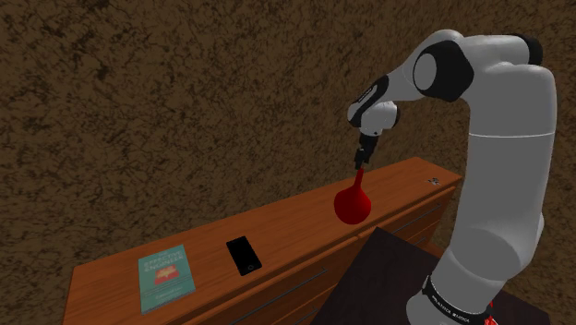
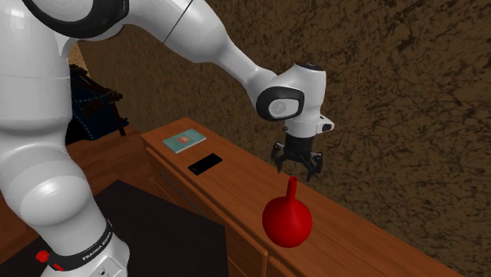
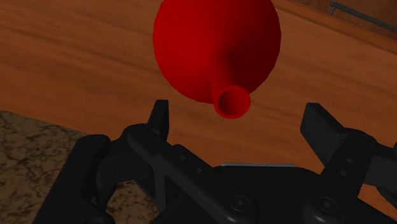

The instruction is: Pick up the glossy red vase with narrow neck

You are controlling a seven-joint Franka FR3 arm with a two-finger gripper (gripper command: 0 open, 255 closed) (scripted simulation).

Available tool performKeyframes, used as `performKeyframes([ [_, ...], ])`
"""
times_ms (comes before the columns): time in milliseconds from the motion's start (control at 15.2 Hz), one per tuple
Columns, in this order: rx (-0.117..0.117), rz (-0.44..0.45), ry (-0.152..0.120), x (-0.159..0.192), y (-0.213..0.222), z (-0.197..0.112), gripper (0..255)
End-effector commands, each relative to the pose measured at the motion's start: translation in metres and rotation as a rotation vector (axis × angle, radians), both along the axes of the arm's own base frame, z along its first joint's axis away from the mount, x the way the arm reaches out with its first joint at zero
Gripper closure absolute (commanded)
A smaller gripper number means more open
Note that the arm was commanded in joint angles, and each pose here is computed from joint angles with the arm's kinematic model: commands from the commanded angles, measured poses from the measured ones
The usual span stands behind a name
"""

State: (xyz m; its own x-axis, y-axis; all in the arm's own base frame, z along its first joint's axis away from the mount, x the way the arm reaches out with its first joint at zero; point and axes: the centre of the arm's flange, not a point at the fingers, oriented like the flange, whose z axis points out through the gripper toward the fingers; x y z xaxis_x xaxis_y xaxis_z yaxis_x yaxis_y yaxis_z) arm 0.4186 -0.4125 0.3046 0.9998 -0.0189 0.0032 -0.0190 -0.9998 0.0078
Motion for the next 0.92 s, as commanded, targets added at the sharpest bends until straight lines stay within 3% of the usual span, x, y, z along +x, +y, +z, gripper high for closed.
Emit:
performKeyframes([
  [0,0.000,0.000,0.000,0.000,-0.001,-0.011,0],
  [330,0.000,0.000,0.000,0.000,-0.001,-0.030,0],
  [396,0.000,0.000,0.000,0.000,-0.001,-0.030,255],
  [858,0.000,0.000,0.000,0.000,0.000,-0.030,255],
])
